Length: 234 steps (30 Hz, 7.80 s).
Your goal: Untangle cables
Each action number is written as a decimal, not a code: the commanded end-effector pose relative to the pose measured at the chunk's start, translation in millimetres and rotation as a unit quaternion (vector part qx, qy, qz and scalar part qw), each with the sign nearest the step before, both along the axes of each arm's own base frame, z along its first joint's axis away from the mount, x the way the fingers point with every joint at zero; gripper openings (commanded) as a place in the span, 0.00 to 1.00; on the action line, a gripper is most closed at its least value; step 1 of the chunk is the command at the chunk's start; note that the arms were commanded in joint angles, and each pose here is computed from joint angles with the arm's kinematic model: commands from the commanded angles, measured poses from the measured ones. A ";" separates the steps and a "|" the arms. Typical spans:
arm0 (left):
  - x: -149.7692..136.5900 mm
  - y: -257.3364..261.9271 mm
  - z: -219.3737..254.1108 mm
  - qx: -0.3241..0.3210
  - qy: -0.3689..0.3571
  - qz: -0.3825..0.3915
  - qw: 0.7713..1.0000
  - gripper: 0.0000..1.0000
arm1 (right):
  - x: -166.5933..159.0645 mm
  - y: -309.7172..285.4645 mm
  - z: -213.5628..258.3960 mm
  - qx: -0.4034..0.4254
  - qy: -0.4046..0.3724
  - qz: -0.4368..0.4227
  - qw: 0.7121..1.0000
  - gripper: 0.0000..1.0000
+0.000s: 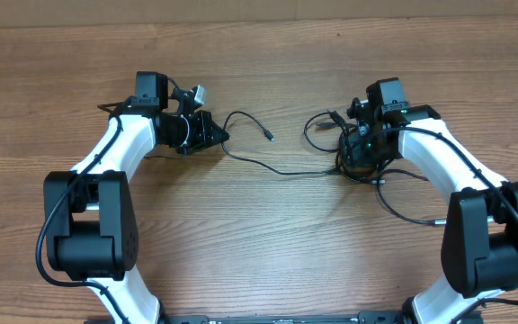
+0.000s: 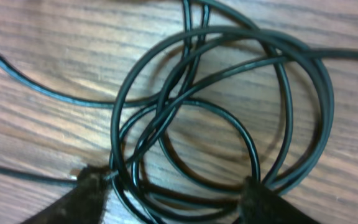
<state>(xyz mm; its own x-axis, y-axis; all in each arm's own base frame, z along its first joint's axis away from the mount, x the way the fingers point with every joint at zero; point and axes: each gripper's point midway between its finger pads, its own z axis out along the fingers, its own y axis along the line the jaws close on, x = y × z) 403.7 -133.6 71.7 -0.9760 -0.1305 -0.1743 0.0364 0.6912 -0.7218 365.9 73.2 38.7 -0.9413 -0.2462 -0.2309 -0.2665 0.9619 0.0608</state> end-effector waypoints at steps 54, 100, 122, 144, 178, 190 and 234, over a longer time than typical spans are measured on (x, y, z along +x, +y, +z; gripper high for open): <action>5.9 2.8 10.6 0.016 -0.029 -0.003 0.999 0.04 | 8.1 -295.7 246.7 -0.063 -0.194 -0.440 0.875 0.04; 7.9 2.6 11.6 0.016 -0.037 -0.006 0.999 0.04 | 23.1 -150.0 91.2 -0.039 0.007 -0.220 0.975 1.00; 5.6 7.6 5.8 0.040 -0.043 -0.015 0.998 0.04 | -17.6 -137.3 -13.6 -0.013 0.053 -0.273 0.961 0.20; 6.2 9.2 4.8 0.045 -0.043 -0.013 0.998 0.04 | 5.0 -139.8 8.8 -0.002 0.021 -0.287 0.958 0.04; 2.9 29.9 0.9 0.052 -0.025 0.003 0.998 0.04 | -32.9 -284.0 374.7 -0.072 -0.305 -0.458 0.832 0.04; 1.8 74.9 8.5 0.056 -0.019 0.045 0.997 0.04 | -38.3 -323.8 343.5 -0.039 -0.269 -0.492 0.827 0.04; -0.5 75.3 69.0 0.065 -0.095 0.047 0.992 0.04 | 6.2 -294.1 119.0 0.085 -0.117 -0.428 0.892 1.00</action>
<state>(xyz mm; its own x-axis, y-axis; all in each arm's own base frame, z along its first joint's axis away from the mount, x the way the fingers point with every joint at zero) 400.5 -58.0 124.6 -0.9246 -0.2088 -0.3186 0.0429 0.7739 -0.6318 358.6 -235.8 136.1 -0.6708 0.6481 -0.3606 0.6190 0.7570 0.2092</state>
